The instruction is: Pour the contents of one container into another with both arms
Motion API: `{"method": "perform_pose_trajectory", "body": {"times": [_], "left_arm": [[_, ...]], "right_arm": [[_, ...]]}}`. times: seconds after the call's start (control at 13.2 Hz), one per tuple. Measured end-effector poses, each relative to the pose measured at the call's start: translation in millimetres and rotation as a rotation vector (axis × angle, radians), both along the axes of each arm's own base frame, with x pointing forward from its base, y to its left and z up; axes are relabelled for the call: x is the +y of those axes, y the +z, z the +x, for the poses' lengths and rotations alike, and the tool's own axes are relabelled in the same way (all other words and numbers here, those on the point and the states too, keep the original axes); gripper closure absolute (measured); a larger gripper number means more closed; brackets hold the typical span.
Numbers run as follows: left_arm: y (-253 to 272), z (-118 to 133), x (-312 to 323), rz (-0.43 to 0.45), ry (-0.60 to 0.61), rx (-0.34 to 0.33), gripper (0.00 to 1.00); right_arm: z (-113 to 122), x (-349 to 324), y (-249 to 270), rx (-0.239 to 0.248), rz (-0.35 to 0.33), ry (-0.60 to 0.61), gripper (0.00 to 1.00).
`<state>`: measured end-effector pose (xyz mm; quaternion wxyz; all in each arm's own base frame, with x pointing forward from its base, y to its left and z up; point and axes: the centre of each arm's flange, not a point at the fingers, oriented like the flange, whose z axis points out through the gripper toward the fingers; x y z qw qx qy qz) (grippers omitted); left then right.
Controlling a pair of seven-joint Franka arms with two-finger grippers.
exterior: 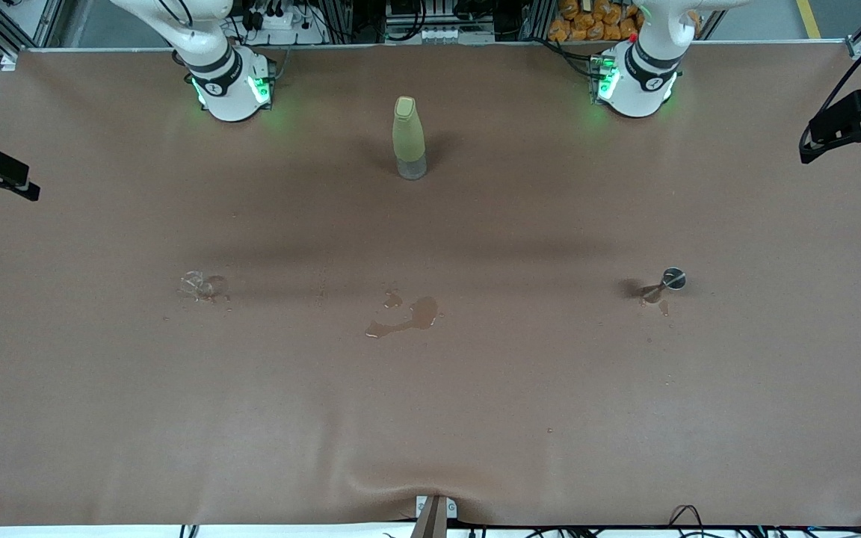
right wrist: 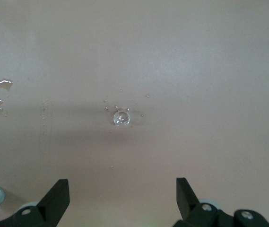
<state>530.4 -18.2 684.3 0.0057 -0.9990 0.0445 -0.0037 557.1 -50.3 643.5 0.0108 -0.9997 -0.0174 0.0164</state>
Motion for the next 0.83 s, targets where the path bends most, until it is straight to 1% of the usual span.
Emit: {"method": "perform_pose_trajectory", "body": {"times": [0.08, 0.23, 0.45, 0.6, 0.83], "left_arm": [[-1, 1, -9, 0.034, 0.013, -0.008, 0.00], [-1, 2, -28, 0.053, 0.049, -0.033, 0.00], [2, 5, -36, 0.042, 0.096, -0.064, 0.00], [2, 5, -39, 0.014, 0.105, -0.067, 0.00], [3, 6, -40, 0.007, 0.106, -0.073, 0.00]], "right_arm": [[1, 0, -1, -0.003, -0.002, 0.000, 0.00], [2, -2, -4, -0.005, -0.003, -0.003, 0.00], [2, -4, -4, -0.005, -0.005, -0.008, 0.00], [2, -4, -4, -0.005, -0.005, -0.009, 0.00], [2, -3, -4, -0.005, -0.005, -0.006, 0.00]]}}
